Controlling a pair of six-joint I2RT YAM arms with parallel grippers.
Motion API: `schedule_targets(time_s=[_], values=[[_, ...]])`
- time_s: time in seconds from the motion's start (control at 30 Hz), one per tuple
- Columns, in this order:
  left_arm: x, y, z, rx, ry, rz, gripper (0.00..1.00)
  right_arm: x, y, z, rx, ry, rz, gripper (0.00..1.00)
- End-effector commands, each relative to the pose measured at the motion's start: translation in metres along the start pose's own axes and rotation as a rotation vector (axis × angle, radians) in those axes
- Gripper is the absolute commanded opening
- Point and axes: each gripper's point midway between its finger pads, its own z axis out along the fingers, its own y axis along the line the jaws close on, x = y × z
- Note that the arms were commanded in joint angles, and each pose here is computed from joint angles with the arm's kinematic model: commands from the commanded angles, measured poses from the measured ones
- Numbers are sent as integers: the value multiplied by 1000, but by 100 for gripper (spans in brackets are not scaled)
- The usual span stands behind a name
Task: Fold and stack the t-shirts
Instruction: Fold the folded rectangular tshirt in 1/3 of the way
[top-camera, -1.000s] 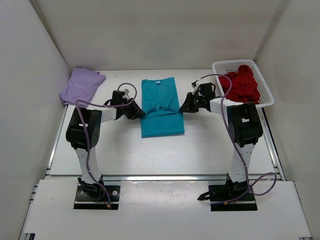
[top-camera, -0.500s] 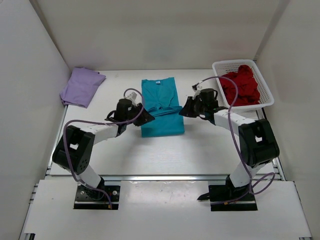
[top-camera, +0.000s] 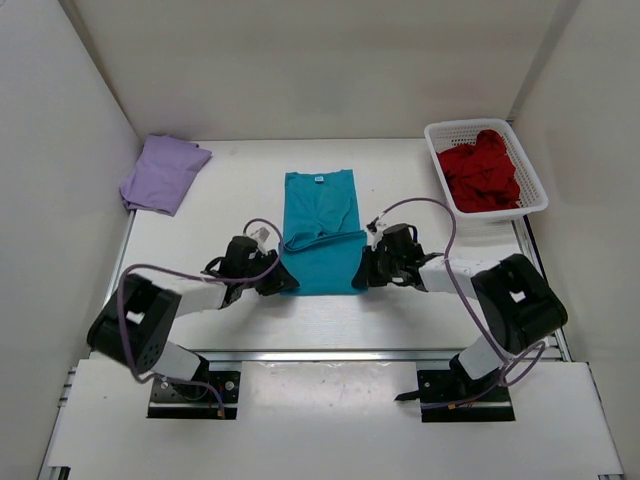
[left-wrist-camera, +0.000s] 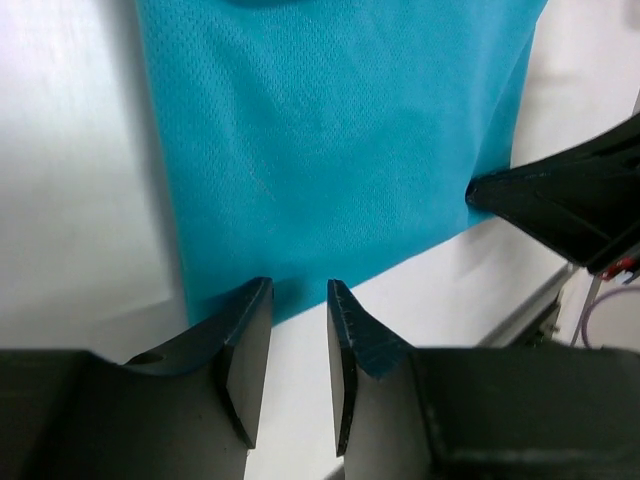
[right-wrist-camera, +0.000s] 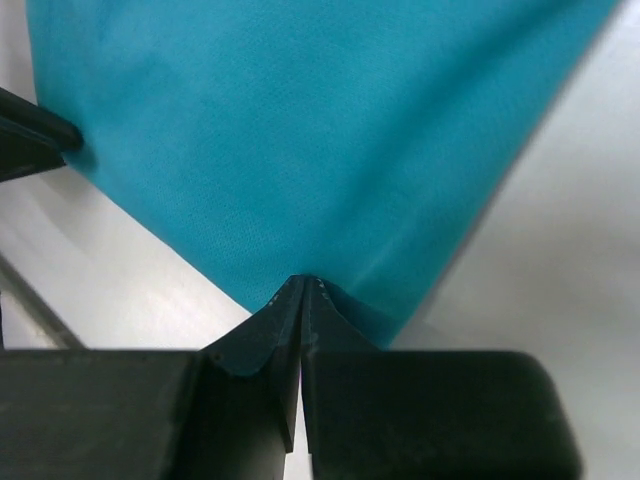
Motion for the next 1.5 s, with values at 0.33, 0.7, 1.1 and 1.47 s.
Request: schedule_targets(time_s=[0.33,0.7,1.1,1.47], values=[[-4,-5,-38,18,-55,50,42,-59,76,17,-140,-57,-136,0],[16,17,-36,9,-27,18,42,-93,89,95,-190,-44,-115,0],[8,28,-41,-32,-39,9,58,-181,60,80,-169,-193,-70,0],[7,38,-24,-136,-10,38,49,-88,25,-36,-58,-263,-24,15]])
